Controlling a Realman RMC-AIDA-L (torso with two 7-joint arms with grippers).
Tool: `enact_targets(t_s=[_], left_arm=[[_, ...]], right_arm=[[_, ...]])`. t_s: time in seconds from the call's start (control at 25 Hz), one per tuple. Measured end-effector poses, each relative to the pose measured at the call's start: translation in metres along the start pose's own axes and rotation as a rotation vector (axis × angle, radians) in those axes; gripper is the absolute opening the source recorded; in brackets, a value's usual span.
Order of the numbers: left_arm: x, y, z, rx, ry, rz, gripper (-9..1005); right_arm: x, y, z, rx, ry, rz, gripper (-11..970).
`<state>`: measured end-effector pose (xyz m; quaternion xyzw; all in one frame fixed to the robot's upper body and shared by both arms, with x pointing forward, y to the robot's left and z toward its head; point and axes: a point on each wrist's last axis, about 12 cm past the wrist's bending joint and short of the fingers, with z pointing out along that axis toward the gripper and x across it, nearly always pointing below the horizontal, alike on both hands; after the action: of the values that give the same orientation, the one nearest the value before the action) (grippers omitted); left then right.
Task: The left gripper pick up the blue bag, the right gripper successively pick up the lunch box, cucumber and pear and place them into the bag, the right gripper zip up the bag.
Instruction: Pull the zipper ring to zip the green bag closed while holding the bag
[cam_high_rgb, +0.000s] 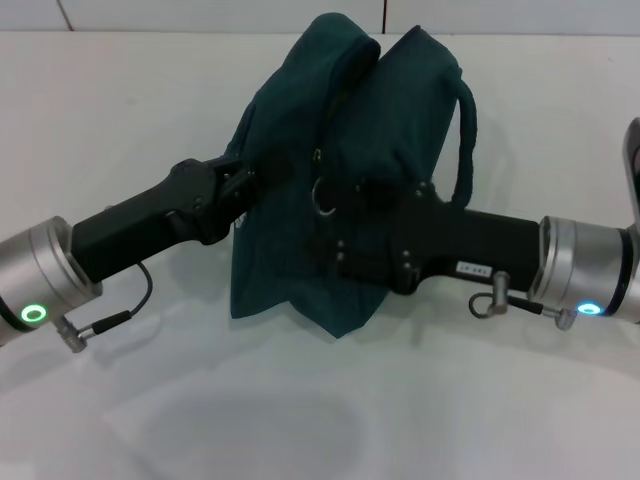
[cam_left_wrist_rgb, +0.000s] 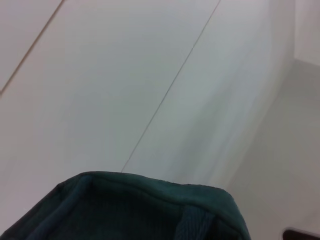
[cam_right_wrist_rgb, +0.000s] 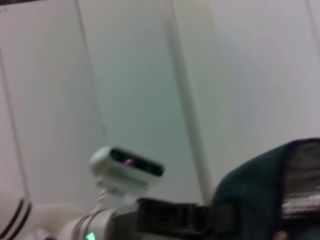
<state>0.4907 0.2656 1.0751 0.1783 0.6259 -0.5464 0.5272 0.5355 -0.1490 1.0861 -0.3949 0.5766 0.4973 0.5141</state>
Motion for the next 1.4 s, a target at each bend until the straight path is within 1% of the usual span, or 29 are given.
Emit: enact_targets(t_s=[0.12,0.44,0.68,1.08,1.4], left_arm=[[0.001,0.0,-0.001,-0.004,-0.001,-0.001,49],[0.001,0.0,-0.002,-0.007,-0.002,-0.001,49],[0.001,0.0,-0.003,-0.012,-0.005,-0.001,49],[0.0,0.0,-0.002,-0.01,-0.005,-0.002,49],[0.001,0.0,-0.004,-0.013,-0.006,-0.005,49]], right_arm=[[0.0,-0.001,-0.005,0.034,-0.029,0.017,582],[0.002,0.0,-0.013,0.062,-0.053,0.032,579],[-0.001,0.006,-0.017,0.019,-0.089,0.024,576],[0.0,0.002,-0.019,0.053,-0.09,0.01,575],[-0.001,0.002,-0.018,0.058,-0.095,-0.005,576]])
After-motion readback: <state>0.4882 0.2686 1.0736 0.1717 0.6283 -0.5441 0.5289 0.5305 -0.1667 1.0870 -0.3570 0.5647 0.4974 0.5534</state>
